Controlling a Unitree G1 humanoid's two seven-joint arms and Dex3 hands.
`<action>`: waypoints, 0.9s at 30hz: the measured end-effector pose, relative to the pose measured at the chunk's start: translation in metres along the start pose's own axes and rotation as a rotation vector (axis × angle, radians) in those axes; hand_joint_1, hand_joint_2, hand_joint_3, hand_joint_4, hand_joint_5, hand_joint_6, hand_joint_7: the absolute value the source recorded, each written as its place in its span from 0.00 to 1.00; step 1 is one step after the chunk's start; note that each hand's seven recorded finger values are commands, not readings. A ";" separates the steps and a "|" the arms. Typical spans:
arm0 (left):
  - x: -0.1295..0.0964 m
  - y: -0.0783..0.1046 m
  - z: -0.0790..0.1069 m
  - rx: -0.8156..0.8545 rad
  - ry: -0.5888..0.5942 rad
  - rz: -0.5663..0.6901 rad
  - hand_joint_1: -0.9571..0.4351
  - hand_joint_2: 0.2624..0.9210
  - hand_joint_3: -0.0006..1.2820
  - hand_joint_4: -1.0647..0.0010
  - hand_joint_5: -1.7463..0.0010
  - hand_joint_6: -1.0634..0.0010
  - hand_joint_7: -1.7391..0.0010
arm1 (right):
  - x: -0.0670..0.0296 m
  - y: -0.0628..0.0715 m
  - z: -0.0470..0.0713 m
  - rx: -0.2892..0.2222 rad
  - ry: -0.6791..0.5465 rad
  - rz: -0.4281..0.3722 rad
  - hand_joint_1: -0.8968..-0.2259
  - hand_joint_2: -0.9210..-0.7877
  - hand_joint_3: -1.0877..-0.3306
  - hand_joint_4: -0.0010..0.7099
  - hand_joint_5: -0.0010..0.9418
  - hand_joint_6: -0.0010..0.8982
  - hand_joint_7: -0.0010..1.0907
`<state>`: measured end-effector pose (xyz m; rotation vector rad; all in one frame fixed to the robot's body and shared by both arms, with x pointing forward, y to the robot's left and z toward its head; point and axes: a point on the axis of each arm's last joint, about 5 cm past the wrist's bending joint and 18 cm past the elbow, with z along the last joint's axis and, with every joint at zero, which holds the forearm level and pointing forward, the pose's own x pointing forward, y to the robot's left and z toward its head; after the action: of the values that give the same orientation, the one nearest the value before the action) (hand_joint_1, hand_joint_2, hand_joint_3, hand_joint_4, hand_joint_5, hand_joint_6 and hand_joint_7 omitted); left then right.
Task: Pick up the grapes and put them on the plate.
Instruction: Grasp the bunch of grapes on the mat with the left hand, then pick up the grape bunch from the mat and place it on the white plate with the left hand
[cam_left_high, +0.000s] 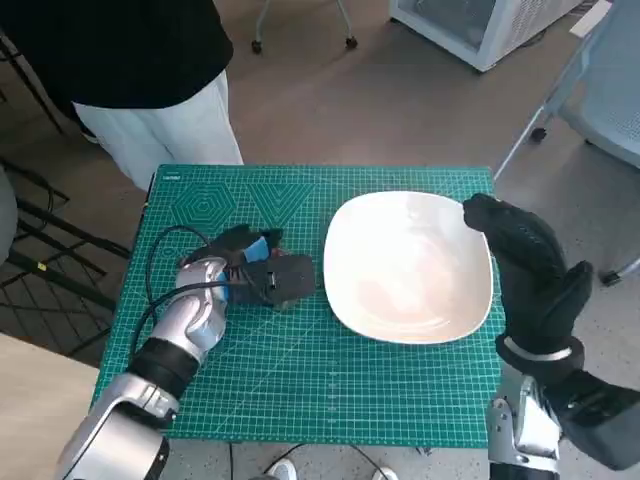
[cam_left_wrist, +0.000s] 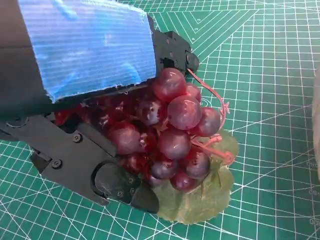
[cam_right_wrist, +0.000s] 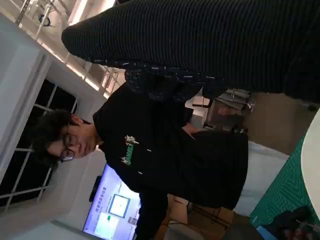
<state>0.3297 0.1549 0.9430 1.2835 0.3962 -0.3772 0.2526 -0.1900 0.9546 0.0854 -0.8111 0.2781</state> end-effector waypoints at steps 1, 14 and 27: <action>0.000 0.000 0.000 -0.003 -0.001 0.000 0.45 0.69 0.00 0.99 1.00 0.80 1.00 | 0.0000 0.000 0.000 0.000 0.000 0.000 0.69 0.00 0.70 0.49 0.00 0.18 0.29; 0.000 -0.001 0.000 -0.021 -0.026 0.038 0.74 0.82 0.05 0.59 0.69 0.57 0.95 | 0.0000 -0.001 0.000 0.005 0.001 -0.001 0.69 0.00 0.70 0.49 0.00 0.18 0.29; -0.001 -0.004 -0.003 0.046 -0.068 0.169 0.70 0.80 0.35 0.56 0.12 0.50 0.33 | 0.0002 -0.001 0.000 0.008 0.000 0.002 0.69 0.00 0.71 0.49 0.00 0.18 0.29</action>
<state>0.3264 0.1565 0.9392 1.3347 0.2205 -0.2877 0.2530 -0.1908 0.9547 0.0916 -0.8097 0.2828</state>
